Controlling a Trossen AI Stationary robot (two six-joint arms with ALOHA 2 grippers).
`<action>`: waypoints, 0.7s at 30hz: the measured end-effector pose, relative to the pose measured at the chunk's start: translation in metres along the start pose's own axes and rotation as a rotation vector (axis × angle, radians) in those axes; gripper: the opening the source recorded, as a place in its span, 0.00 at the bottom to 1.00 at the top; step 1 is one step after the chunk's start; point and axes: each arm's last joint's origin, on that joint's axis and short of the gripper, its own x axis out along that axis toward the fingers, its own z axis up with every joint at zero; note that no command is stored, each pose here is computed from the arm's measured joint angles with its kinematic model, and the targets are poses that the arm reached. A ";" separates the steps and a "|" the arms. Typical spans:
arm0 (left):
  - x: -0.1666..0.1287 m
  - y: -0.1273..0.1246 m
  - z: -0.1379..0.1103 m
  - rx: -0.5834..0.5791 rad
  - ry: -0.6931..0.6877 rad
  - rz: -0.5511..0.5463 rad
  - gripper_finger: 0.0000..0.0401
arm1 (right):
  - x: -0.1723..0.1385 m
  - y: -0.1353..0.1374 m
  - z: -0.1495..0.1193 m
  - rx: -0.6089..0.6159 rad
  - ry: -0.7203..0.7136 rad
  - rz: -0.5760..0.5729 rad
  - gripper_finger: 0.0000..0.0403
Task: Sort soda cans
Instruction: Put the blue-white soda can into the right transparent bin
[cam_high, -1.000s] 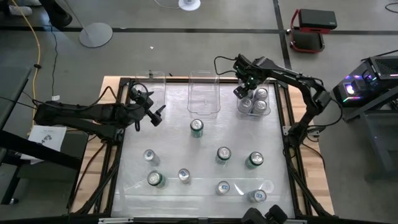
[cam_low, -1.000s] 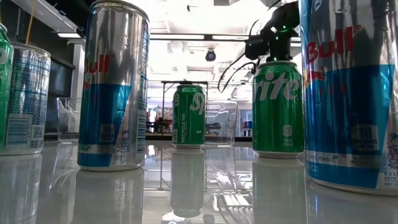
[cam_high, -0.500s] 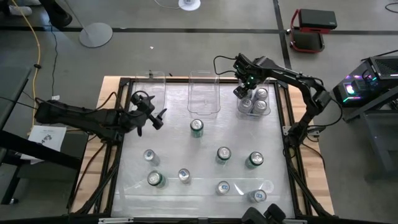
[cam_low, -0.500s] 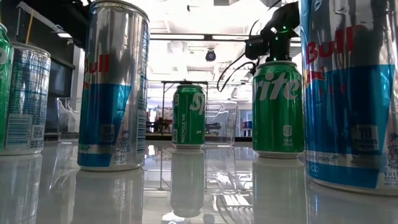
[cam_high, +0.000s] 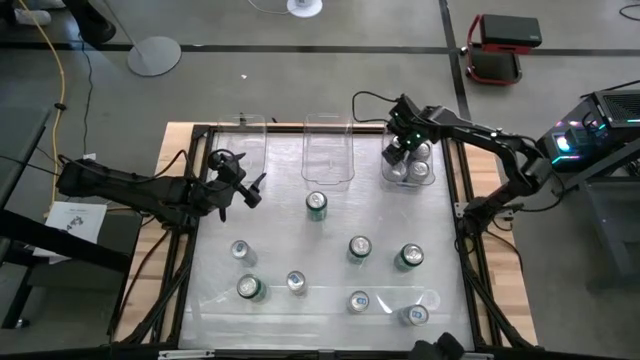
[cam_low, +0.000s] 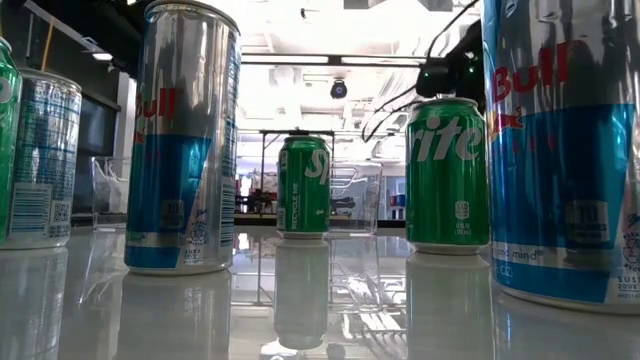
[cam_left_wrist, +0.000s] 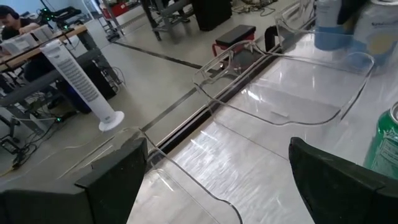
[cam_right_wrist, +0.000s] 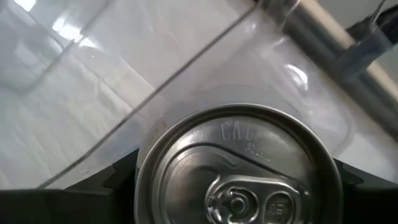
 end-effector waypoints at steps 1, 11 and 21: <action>0.000 0.000 0.000 -0.002 -0.001 0.001 0.91 | 0.002 -0.002 -0.001 0.007 0.005 -0.002 0.71; 0.000 -0.001 0.007 -0.007 -0.044 -0.009 0.92 | 0.017 -0.011 -0.008 0.090 -0.008 0.072 0.72; 0.000 -0.001 0.008 -0.002 -0.051 -0.011 0.92 | 0.018 -0.017 -0.006 0.212 -0.025 0.093 0.75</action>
